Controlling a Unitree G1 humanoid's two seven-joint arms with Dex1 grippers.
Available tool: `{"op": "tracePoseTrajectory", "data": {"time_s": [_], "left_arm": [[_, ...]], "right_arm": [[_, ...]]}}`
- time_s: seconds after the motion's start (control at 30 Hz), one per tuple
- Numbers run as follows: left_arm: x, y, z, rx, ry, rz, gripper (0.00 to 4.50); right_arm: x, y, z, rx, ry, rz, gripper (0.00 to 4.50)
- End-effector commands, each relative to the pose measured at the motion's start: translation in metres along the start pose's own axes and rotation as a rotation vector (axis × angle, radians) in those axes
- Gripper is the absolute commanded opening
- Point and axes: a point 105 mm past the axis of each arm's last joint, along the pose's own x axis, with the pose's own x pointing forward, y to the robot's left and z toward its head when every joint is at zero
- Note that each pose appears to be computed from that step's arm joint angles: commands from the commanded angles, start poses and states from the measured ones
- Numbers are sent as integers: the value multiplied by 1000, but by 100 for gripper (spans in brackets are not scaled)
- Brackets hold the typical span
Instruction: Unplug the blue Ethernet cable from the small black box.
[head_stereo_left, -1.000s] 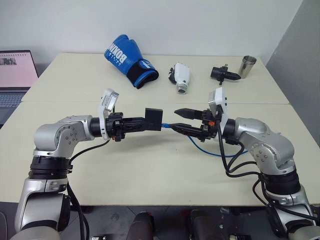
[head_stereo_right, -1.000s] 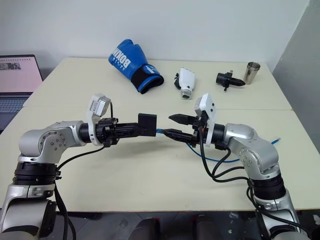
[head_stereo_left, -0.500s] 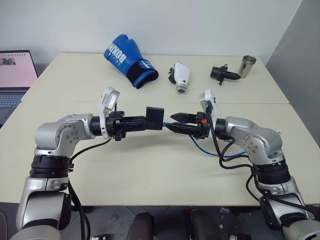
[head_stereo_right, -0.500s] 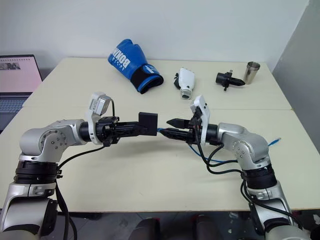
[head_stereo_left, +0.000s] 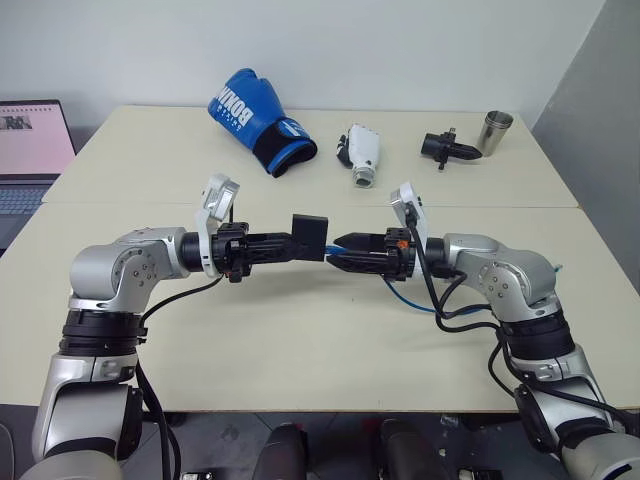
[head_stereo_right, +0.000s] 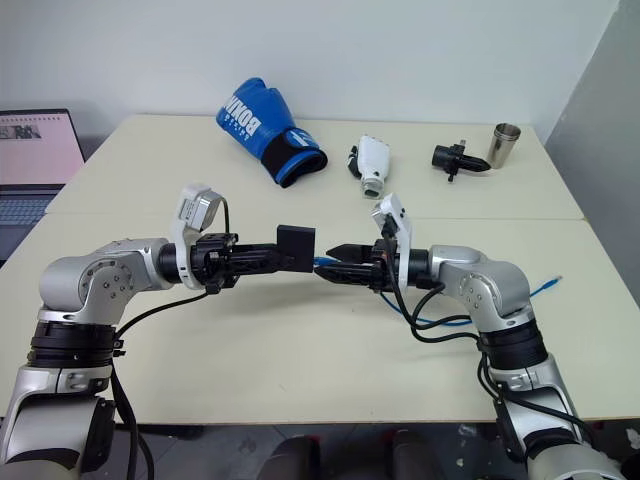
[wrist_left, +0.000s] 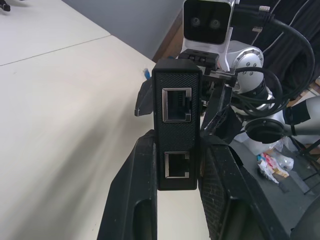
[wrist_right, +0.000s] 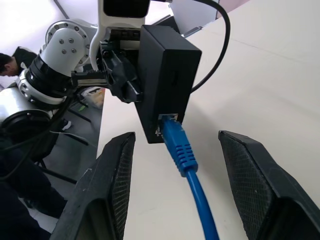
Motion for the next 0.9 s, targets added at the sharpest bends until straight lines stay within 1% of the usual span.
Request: {"op": "tracePoseTrajectory", "data": {"time_s": [0.03, 0.9], "left_arm": [[3, -8, 10, 59, 7, -30, 76], [7, -7, 10, 59, -3, -26, 76]], "right_arm": [[1, 5, 15, -22, -40, 32, 280], [-1, 2, 15, 14, -40, 34, 280]]}}
